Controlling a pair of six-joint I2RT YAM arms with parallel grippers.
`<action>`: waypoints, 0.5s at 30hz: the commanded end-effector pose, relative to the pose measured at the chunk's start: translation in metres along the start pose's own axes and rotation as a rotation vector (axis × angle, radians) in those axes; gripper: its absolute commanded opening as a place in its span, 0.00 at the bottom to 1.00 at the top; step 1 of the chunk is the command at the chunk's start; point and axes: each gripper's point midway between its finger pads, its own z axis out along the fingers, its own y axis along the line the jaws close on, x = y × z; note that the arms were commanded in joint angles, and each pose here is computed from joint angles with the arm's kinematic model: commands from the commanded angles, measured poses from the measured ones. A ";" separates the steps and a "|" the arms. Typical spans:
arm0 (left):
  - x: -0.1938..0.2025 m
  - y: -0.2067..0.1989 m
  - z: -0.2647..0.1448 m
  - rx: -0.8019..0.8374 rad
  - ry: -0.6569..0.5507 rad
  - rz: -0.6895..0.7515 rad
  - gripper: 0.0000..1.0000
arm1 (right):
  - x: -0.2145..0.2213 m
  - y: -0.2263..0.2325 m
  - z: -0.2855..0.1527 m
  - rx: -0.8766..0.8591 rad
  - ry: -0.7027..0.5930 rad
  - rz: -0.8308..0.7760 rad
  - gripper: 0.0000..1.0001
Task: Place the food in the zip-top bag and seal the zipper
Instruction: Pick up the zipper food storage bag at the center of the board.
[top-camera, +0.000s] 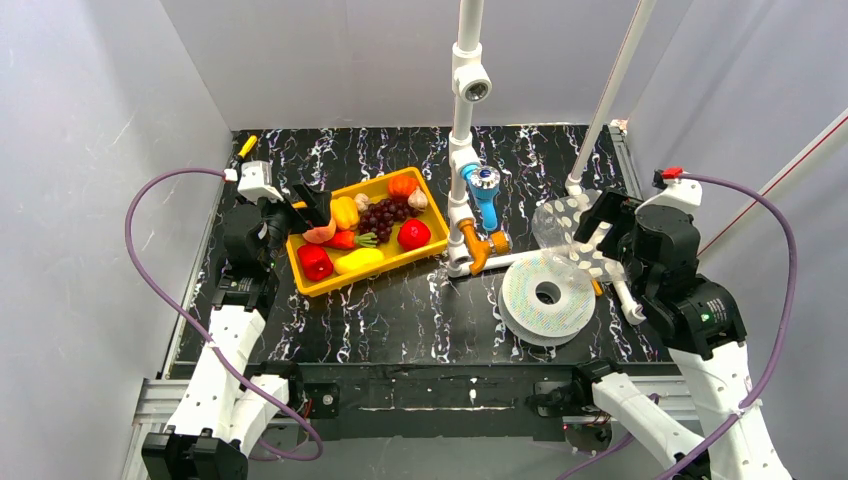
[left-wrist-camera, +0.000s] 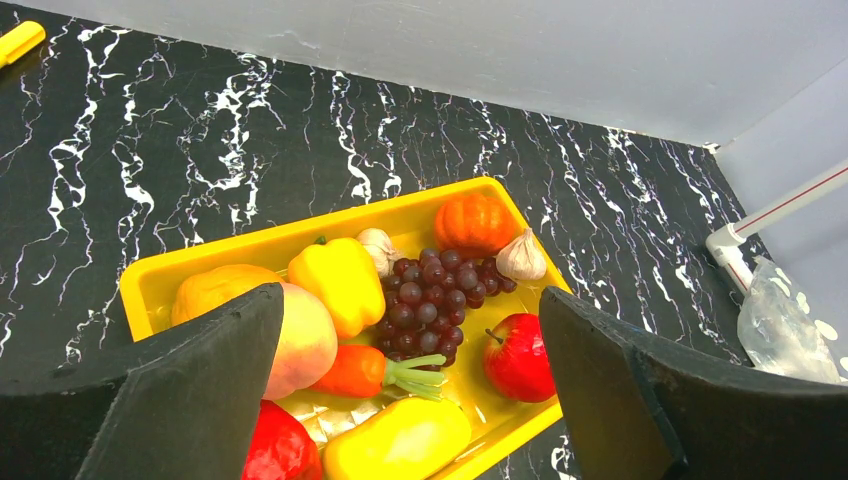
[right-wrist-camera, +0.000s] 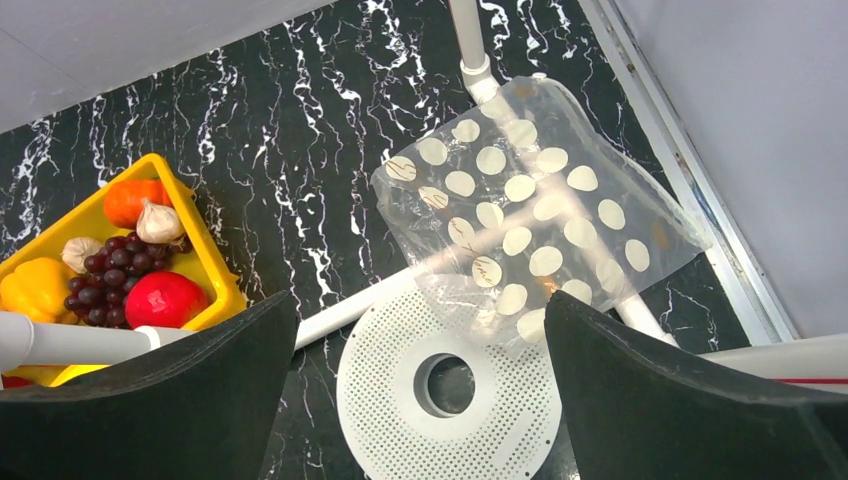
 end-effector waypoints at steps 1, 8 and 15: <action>-0.017 -0.007 -0.002 0.023 -0.046 0.006 0.99 | -0.013 -0.001 -0.005 0.006 -0.045 0.044 1.00; -0.016 -0.007 -0.001 0.025 -0.041 0.007 0.99 | -0.001 0.007 0.000 -0.044 -0.012 0.014 1.00; -0.015 -0.007 0.000 0.022 -0.035 0.006 0.99 | 0.029 0.014 0.020 -0.042 0.097 -0.016 1.00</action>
